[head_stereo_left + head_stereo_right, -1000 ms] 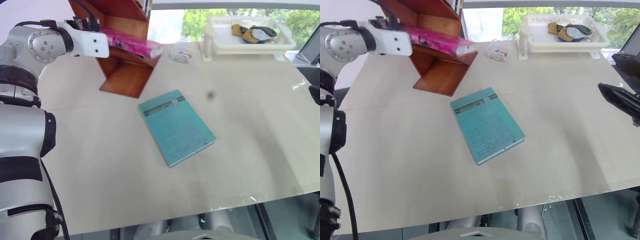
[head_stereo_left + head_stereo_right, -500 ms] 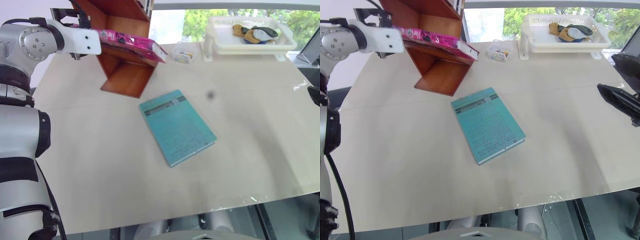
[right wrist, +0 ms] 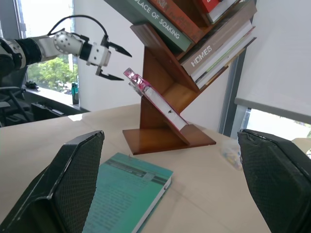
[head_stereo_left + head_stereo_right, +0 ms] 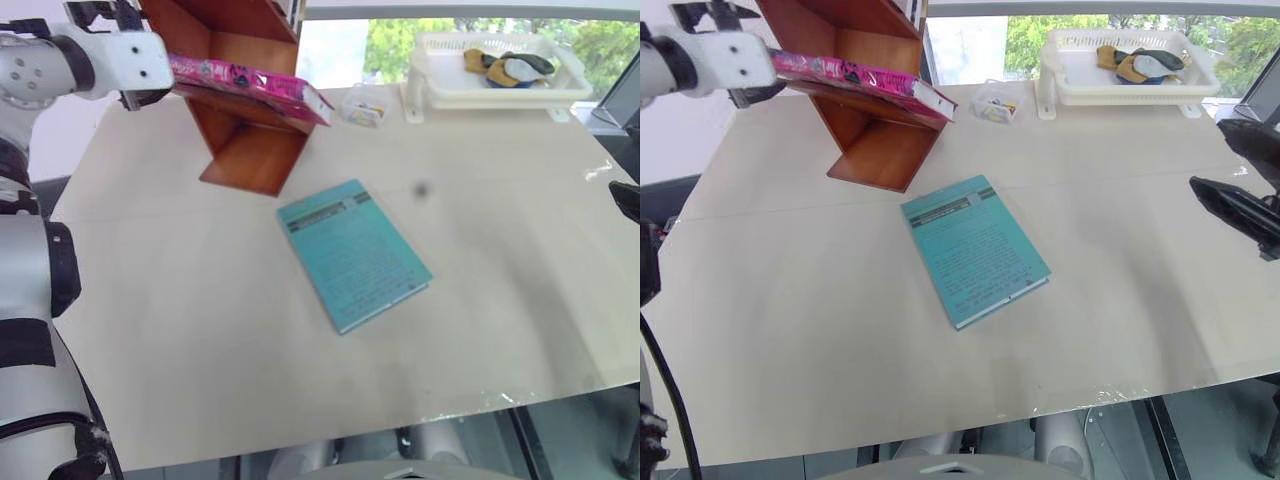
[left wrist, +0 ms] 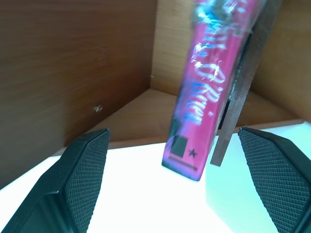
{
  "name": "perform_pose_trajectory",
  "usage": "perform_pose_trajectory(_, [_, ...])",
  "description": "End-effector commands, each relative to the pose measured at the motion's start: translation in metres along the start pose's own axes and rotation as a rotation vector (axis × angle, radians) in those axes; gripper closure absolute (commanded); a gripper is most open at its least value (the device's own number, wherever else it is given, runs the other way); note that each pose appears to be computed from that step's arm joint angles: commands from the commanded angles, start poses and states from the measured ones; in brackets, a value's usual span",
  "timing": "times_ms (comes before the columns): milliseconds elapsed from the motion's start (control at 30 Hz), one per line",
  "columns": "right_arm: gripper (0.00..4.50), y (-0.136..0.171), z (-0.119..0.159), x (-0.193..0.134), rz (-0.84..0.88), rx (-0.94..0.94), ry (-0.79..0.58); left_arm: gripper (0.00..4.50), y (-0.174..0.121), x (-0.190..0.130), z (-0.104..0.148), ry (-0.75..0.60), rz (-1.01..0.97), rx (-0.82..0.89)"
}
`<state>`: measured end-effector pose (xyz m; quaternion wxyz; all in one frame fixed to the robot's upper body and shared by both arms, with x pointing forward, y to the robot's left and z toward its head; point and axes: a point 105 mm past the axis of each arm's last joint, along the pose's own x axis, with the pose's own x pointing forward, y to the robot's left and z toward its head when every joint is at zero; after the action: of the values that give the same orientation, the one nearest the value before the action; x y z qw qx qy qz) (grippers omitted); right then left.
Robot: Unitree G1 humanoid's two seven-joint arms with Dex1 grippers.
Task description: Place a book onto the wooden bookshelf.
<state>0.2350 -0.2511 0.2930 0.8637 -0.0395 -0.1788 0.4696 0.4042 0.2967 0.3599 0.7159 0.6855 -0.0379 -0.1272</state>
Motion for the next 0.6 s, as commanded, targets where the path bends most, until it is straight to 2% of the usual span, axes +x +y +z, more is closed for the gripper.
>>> perform_pose_trajectory(33, [0.0, 0.005, 0.013, -0.003, 0.019, -0.042, 0.011, 0.03, 0.027, -0.023, 0.004, -0.092, 0.089, -0.084])
perform_pose_trajectory(200, [0.0, 0.007, 0.005, -0.006, 0.058, 0.006, 0.063, 0.03, 0.057, -0.056, 0.009, -0.316, 0.178, -0.403])
perform_pose_trajectory(300, [0.0, 0.006, -0.006, -0.013, 0.054, 0.033, 0.09, 0.03, 0.046, -0.065, 0.005, -0.422, 0.106, -0.583])
perform_pose_trajectory(433, [0.0, 0.001, -0.025, -0.027, 0.022, 0.085, 0.154, 0.03, 0.008, -0.079, -0.009, -0.473, -0.02, -0.841])
perform_pose_trajectory(600, [0.0, -0.005, -0.047, -0.046, -0.031, 0.106, 0.242, 0.03, -0.073, -0.098, -0.013, -0.4, -0.225, -1.062])
